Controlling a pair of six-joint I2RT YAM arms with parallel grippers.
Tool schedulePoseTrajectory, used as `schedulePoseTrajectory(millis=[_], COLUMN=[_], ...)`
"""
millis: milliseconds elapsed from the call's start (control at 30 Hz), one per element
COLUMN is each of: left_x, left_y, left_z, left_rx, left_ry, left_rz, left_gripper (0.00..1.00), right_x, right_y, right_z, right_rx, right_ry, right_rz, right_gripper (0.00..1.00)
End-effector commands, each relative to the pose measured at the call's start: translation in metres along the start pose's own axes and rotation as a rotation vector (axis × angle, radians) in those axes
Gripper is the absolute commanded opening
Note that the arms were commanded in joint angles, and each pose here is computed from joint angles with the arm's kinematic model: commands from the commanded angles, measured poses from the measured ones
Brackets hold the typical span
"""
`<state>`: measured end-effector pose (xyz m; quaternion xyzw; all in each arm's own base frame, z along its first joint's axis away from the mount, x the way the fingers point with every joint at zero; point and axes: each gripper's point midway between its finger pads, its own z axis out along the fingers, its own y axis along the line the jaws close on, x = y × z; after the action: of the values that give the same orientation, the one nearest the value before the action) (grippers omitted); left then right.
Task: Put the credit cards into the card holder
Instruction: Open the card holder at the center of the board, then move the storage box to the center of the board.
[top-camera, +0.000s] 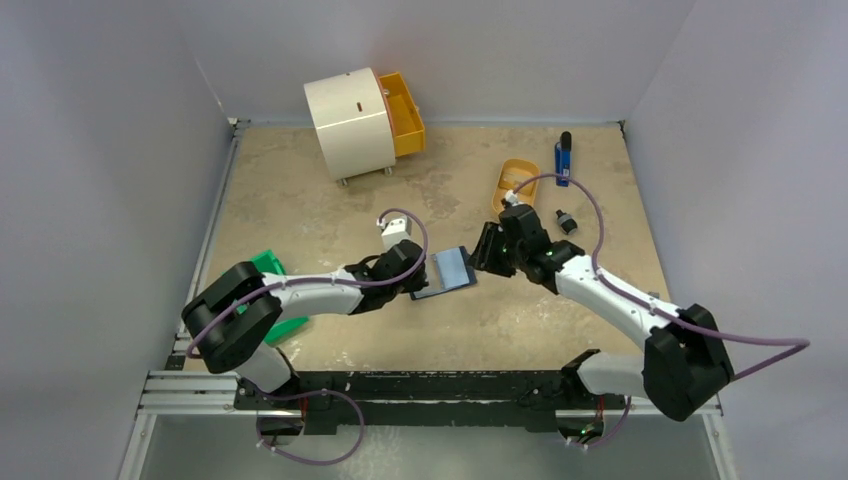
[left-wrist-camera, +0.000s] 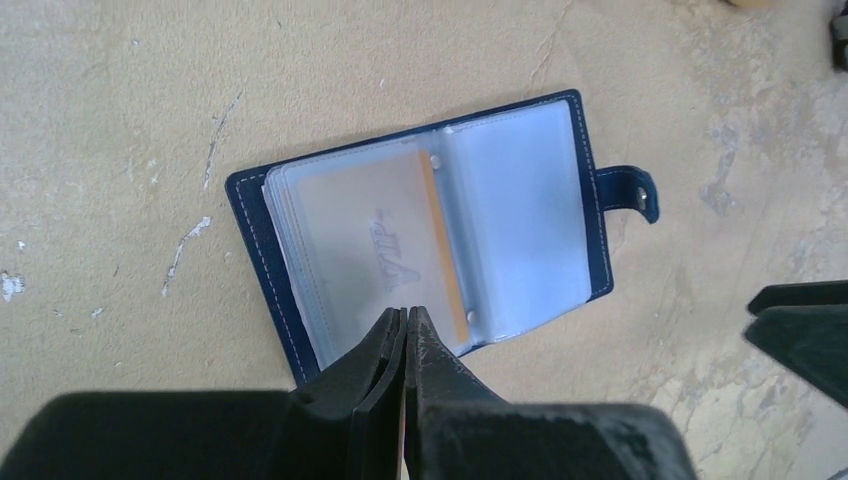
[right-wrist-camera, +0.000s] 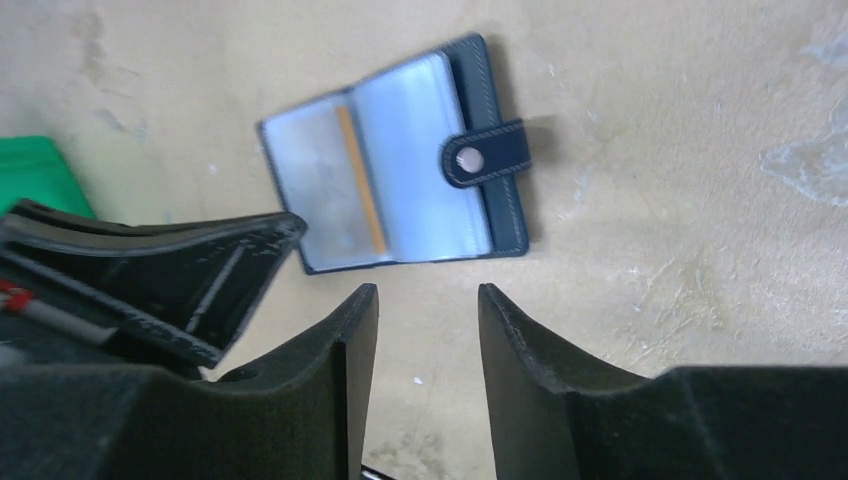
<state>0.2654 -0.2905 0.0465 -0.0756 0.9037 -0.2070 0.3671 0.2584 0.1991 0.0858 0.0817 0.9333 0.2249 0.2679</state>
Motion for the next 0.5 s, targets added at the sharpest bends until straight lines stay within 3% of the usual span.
schedulePoseTrajectory(millis=[0, 100, 267, 333, 467], left_x=[-0.035, -0.040, -0.054, -0.059, -0.072], left_y=[-0.023, -0.025, -0.027, -0.025, -0.021], left_z=[-0.015, -0.022, -0.042, -0.050, -0.068], left_rx=[0.056, 0.070, 0.102, 0.105, 0.113], left_ry=[-0.085, -0.098, -0.139, -0.158, -0.201], left_rz=[-0.017, -0.025, -0.048, -0.055, -0.072], left_gripper=[0.00, 0.05, 0.30, 0.38, 0.45], right_x=[-0.051, -0.090, -0.161, -0.181, -0.210], right_y=[0.025, 0.026, -0.001, -0.015, -0.036], right_z=[-0.033, -0.046, -0.058, -0.054, -0.031], right_rx=[-0.030, -0.001, 0.065, 0.071, 0.100], right_ry=[-0.147, -0.254, -0.472, -0.510, -0.528], right_rz=[-0.010, 0.052, 0.282, 0.386, 0.531], right_gripper=[0.48, 0.57, 0.60, 0.60, 0.59])
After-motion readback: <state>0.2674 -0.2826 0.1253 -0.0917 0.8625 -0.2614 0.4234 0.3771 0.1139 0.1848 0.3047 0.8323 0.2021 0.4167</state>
